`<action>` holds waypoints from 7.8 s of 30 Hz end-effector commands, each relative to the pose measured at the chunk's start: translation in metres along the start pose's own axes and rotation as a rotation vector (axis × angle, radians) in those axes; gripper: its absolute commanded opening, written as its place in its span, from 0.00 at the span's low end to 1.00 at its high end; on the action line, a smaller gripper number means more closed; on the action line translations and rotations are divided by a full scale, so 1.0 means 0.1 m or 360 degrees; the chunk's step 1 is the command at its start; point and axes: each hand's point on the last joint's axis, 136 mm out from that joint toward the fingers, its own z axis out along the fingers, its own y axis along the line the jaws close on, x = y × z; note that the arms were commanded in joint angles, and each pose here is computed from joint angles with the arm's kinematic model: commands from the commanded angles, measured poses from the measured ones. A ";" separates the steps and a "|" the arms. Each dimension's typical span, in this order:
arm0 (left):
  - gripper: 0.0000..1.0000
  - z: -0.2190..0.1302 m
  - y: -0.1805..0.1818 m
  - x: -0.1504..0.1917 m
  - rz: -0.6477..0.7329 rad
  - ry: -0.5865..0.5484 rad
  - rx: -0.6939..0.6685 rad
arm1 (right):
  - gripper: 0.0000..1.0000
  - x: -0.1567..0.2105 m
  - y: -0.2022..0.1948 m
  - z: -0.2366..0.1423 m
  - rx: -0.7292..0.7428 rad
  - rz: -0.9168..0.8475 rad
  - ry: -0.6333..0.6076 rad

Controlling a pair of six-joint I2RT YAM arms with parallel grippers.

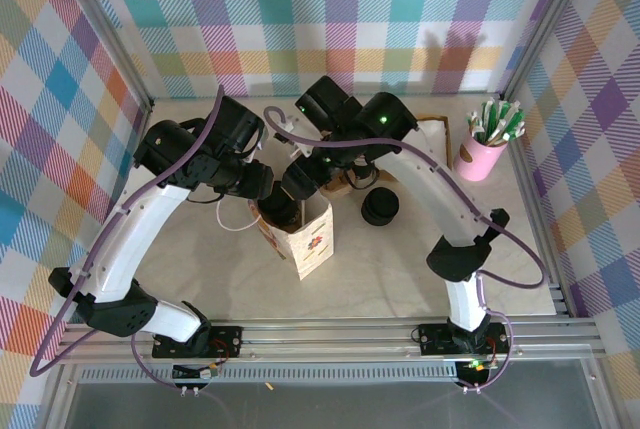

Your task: Pack the takeout coffee

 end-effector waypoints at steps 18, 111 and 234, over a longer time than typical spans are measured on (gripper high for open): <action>0.42 -0.14 0.01 -0.08 -0.0028 -0.0087 0.0038 | 0.71 -0.36 -0.03 -0.77 0.0028 0.0068 -0.0467; 0.55 0.30 -0.92 -1.94 0.0066 -0.0676 0.0374 | 0.73 1.65 -4.34 0.95 0.0854 0.1658 0.0177; 0.58 0.15 -0.68 -1.88 0.0006 -0.0759 0.0241 | 0.00 1.47 -4.41 0.68 0.0919 0.1468 0.0216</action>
